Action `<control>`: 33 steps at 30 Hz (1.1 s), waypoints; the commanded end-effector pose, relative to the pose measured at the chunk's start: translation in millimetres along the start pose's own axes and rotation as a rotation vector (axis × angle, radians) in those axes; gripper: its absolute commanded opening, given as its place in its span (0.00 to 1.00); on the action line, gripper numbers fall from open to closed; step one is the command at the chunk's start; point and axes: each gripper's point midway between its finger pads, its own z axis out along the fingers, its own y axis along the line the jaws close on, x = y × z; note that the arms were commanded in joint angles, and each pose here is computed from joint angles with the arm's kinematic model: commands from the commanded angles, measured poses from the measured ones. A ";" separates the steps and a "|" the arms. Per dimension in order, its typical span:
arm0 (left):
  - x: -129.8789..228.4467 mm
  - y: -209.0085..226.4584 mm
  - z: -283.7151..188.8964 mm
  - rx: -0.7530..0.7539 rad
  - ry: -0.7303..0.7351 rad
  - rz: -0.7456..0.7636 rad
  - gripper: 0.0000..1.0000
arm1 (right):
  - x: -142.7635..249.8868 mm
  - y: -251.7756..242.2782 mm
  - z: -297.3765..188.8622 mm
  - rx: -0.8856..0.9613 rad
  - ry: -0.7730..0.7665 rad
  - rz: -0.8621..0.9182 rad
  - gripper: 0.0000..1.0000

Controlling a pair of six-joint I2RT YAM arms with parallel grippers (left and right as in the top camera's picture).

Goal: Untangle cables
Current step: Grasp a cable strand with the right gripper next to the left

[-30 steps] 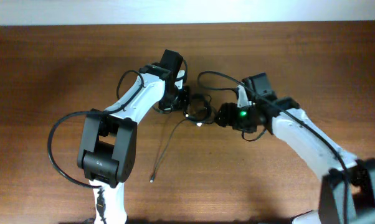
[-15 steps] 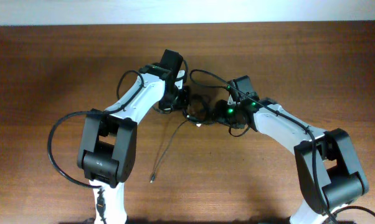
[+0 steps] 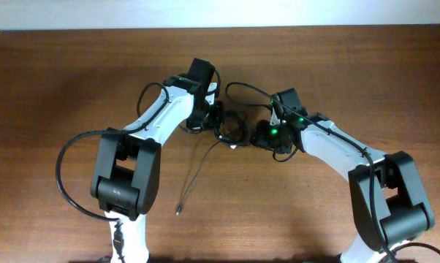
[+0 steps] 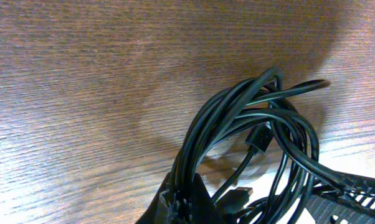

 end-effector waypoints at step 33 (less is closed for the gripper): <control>-7.3 3.4 -9.3 -0.037 -0.049 0.029 0.00 | -4.9 -10.1 31.4 0.203 -0.108 -0.092 0.04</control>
